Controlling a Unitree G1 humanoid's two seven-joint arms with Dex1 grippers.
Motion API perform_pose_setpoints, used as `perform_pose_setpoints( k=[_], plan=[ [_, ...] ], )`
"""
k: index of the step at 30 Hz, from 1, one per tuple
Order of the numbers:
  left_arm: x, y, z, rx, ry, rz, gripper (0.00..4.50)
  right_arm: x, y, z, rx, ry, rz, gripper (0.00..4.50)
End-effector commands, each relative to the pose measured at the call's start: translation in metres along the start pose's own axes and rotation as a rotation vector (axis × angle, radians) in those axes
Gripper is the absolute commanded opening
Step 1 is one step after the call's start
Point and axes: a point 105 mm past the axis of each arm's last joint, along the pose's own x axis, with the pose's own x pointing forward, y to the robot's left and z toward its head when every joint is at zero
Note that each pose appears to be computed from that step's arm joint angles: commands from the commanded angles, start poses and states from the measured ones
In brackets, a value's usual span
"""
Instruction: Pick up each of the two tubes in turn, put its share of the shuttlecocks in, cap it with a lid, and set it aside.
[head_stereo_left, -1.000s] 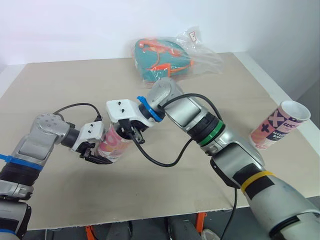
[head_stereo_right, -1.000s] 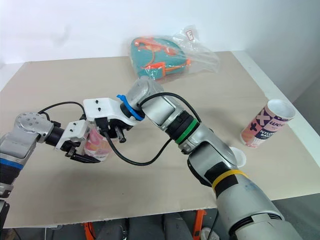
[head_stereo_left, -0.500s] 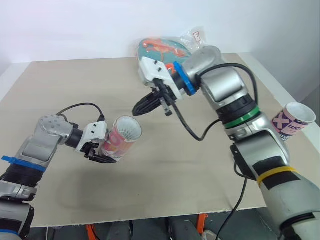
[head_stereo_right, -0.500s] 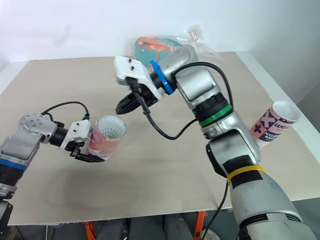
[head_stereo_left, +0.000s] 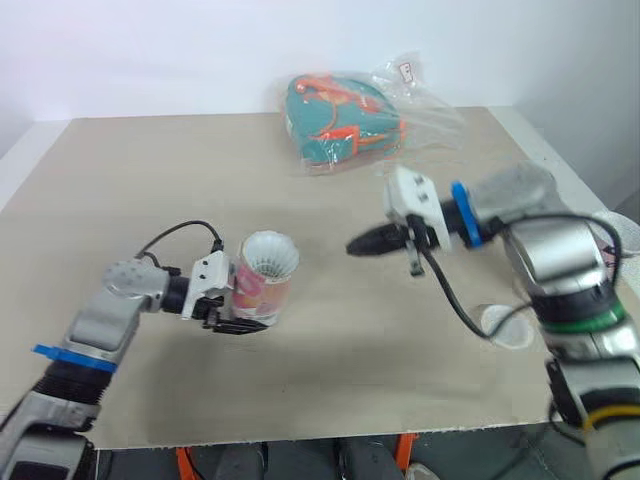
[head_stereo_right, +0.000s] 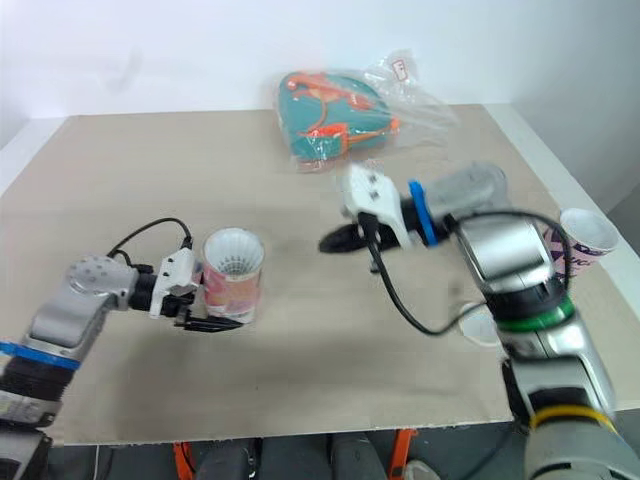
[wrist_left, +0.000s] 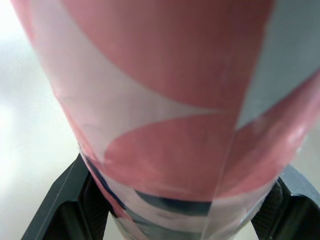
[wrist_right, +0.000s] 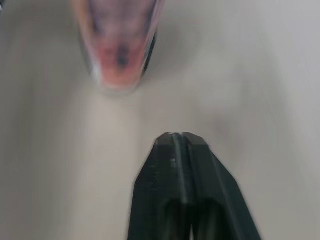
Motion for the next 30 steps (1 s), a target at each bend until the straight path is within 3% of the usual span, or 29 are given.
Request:
perform_pose_setpoints(
  k=[1, 4, 12, 17, 30],
  plan=[
    [0.004, 0.004, 0.014, 0.031, -0.099, 0.088, 3.08, -0.02, 0.001, 0.003, -0.016, 0.037, -0.065, 1.94],
    [0.016, 0.001, 0.009, 0.019, -0.13, 0.121, 3.08, -0.039, -0.001, -0.022, 0.065, 0.129, -0.102, 3.29],
    [0.043, -0.02, -0.01, -0.046, -0.124, 0.067, 3.08, -0.112, 0.008, -0.098, 0.22, 0.427, -0.133, 3.29],
    [0.04, -0.022, -0.021, -0.069, -0.108, 0.089, 3.08, -0.144, 0.002, -0.126, 0.258, 0.466, -0.229, 3.29],
    [0.038, -0.022, -0.024, -0.073, -0.095, 0.087, 3.08, -0.129, 0.005, -0.155, 0.301, 0.471, -0.207, 3.29]
  ],
)
